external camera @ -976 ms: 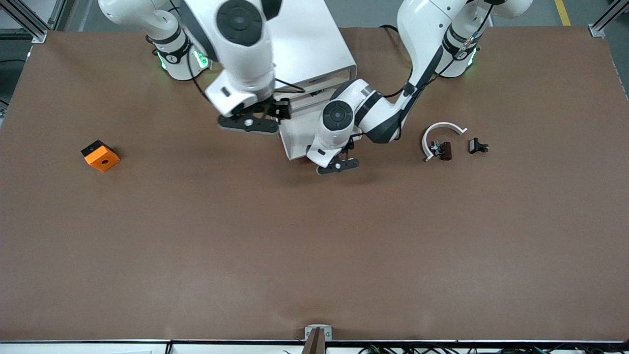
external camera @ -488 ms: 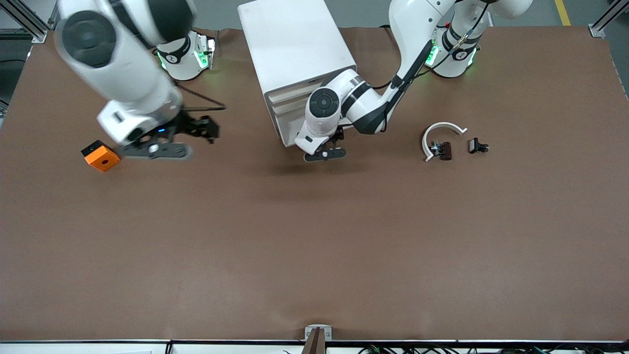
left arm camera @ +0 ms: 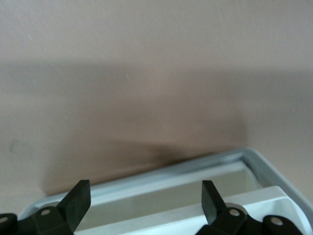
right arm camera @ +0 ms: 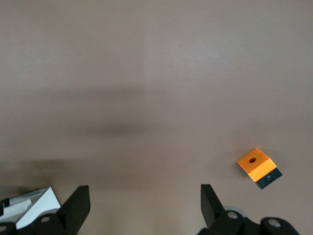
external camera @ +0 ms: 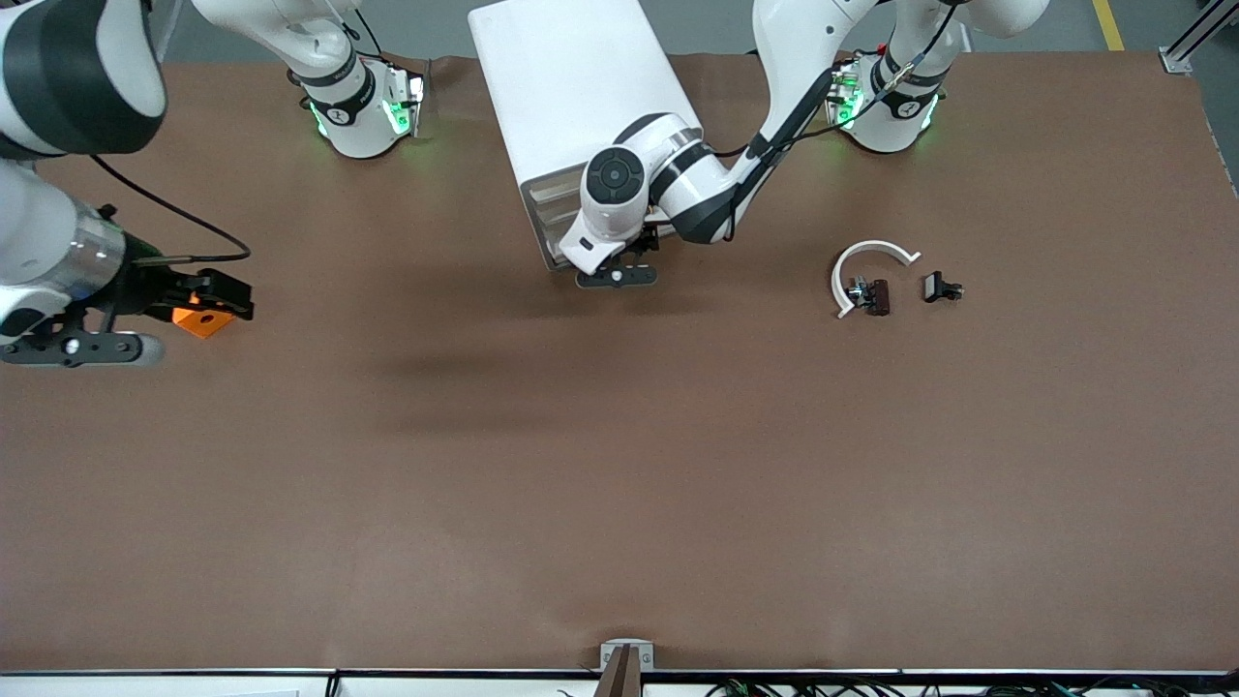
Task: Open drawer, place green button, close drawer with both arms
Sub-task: 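Push the drawer shut with the left gripper while the right gripper returns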
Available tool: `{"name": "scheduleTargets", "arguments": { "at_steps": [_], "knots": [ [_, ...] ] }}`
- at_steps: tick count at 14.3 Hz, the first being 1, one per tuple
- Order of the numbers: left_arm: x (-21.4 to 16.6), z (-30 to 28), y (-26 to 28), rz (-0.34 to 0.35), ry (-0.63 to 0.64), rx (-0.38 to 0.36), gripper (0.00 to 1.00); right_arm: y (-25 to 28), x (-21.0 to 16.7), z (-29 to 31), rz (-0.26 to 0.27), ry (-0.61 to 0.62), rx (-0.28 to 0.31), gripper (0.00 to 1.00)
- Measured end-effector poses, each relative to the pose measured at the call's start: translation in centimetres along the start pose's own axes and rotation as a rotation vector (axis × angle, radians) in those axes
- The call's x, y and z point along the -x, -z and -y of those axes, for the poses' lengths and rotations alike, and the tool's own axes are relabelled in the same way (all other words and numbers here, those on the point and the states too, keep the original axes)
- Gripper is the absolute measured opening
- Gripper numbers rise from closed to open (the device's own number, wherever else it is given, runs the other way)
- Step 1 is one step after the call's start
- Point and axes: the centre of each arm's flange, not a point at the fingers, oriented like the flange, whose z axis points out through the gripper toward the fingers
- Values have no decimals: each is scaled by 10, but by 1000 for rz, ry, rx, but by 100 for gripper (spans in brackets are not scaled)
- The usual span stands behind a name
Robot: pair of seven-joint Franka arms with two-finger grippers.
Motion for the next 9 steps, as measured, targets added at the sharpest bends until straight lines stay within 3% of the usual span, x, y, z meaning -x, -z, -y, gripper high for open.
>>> {"name": "scheduleTargets", "arguments": {
  "at_steps": [4, 9],
  "knots": [
    [10, -3, -4, 9, -15, -3, 100, 0, -1, -30, 0, 20, 63, 100],
    [6, -1, -3, 8, -8, -1, 100, -3, 3, -84, 43, -13, 56, 100]
  ]
}}
